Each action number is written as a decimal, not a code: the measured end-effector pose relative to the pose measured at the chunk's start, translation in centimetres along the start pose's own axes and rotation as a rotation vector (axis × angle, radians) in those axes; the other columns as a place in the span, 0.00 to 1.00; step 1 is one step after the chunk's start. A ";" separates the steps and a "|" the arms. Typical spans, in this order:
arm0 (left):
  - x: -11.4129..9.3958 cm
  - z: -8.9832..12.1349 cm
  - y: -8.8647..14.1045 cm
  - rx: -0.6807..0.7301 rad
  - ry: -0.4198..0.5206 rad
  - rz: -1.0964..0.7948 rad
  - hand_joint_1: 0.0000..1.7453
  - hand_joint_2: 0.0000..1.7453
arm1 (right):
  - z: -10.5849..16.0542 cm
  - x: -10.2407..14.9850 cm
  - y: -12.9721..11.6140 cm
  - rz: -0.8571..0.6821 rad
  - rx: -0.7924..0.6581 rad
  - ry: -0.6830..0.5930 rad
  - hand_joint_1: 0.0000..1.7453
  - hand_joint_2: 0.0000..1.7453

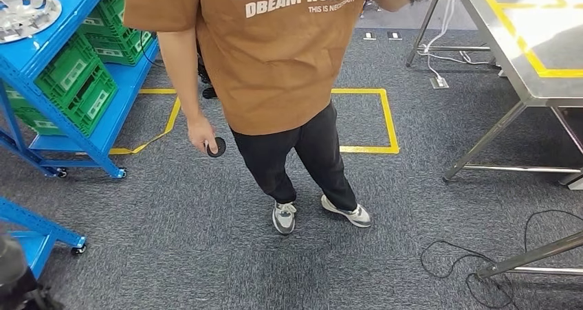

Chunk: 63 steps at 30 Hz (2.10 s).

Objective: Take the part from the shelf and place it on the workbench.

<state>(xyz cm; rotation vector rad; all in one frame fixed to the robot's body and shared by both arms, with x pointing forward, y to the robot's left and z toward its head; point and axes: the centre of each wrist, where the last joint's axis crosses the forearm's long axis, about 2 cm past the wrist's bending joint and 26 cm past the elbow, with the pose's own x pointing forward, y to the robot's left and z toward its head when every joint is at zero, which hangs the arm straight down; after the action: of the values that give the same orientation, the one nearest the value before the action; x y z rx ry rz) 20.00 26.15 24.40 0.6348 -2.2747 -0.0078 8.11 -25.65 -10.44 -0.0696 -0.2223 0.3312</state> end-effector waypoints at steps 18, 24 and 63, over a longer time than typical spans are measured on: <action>0.1 -0.3 -0.4 -0.023 -0.008 0.049 0.00 0.00 | 0.0 0.0 0.2 0.002 0.003 -0.007 0.00 0.00; 0.2 0.0 -0.5 -0.031 0.003 0.072 0.00 0.00 | 0.0 0.5 -0.1 0.000 -0.003 -0.024 0.00 0.00; -3.6 4.8 0.3 0.011 0.252 0.276 0.00 0.00 | 0.0 -1.1 -0.5 -0.150 -0.032 -0.150 0.00 0.00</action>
<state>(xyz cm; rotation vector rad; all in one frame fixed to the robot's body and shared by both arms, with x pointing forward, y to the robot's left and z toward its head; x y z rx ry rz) 18.75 27.09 18.64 0.3030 -2.0986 0.2073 7.22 -26.48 -10.65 -0.0595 -0.3793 0.1829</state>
